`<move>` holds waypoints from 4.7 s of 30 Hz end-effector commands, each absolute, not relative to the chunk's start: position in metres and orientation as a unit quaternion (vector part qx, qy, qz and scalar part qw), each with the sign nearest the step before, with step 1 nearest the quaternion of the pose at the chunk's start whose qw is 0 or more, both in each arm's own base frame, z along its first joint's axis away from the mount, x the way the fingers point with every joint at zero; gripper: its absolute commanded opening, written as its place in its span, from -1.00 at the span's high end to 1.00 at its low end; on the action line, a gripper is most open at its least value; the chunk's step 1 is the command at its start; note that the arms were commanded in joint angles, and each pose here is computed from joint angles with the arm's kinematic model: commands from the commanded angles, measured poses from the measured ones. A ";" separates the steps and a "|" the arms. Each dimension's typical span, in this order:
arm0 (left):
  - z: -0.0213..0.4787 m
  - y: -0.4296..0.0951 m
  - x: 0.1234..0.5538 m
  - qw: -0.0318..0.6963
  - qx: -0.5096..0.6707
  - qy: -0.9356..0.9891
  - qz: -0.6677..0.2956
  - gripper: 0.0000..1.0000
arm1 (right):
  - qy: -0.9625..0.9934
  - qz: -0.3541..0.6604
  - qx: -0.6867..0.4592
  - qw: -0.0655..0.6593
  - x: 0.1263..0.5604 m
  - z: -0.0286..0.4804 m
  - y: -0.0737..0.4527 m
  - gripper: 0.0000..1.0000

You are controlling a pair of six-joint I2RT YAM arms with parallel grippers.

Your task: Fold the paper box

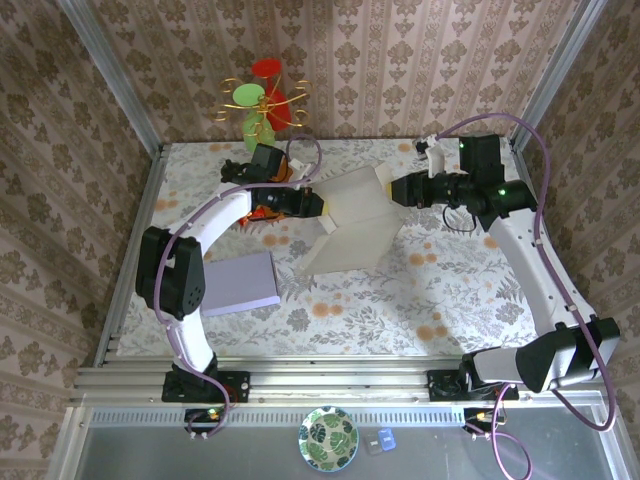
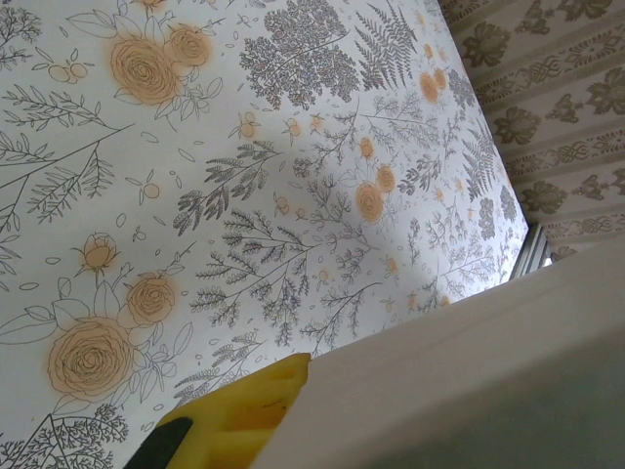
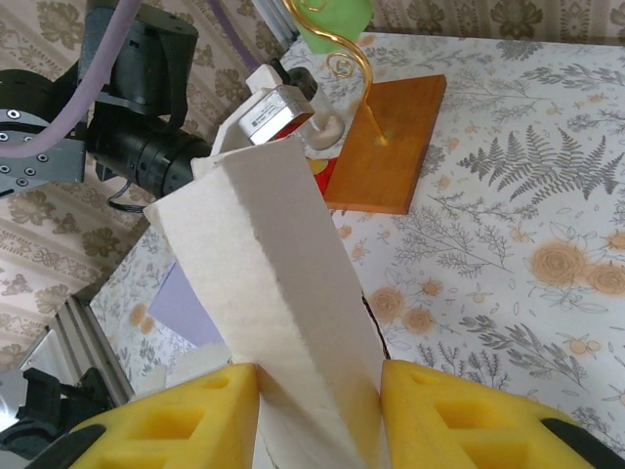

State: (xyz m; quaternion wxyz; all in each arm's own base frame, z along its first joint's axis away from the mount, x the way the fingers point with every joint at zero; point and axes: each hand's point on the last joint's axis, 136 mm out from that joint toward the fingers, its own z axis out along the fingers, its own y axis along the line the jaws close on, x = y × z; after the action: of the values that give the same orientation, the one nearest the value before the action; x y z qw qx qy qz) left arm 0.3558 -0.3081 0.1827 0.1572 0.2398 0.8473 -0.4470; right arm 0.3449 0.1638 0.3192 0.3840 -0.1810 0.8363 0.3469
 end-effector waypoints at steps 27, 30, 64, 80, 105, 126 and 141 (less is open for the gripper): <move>0.209 -0.322 0.344 0.162 0.259 0.839 -0.450 1.00 | 0.878 0.097 -0.221 0.413 0.348 0.293 0.157 0.26; 0.210 -0.323 0.343 0.162 0.261 0.840 -0.447 1.00 | 0.881 0.080 -0.219 0.412 0.352 0.291 0.157 0.25; 0.208 -0.346 0.327 0.113 0.222 0.901 -0.356 1.00 | 0.927 -0.121 -0.076 0.346 0.375 0.239 0.104 1.00; 0.195 -0.345 0.314 0.053 0.205 0.929 -0.302 1.00 | 0.916 -0.275 0.024 0.290 0.373 0.234 0.052 1.00; 0.198 -0.364 0.309 0.045 0.204 0.923 -0.323 1.00 | 0.928 -0.204 0.029 0.310 0.368 0.241 0.065 0.61; 0.167 -0.349 0.318 0.063 0.179 0.942 -0.278 1.00 | 0.919 -0.239 0.094 0.298 0.350 0.215 0.049 1.00; 0.056 -0.349 0.316 0.110 0.139 0.951 -0.253 0.80 | 0.932 -0.202 0.160 0.256 0.296 0.121 0.057 1.00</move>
State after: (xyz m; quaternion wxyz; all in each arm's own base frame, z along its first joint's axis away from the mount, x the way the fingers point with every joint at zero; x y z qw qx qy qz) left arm 0.2924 -0.3583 0.0570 0.0545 0.1839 0.9438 -0.2691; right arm 0.3043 0.0745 0.1140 0.2357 0.1062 0.9475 -0.1884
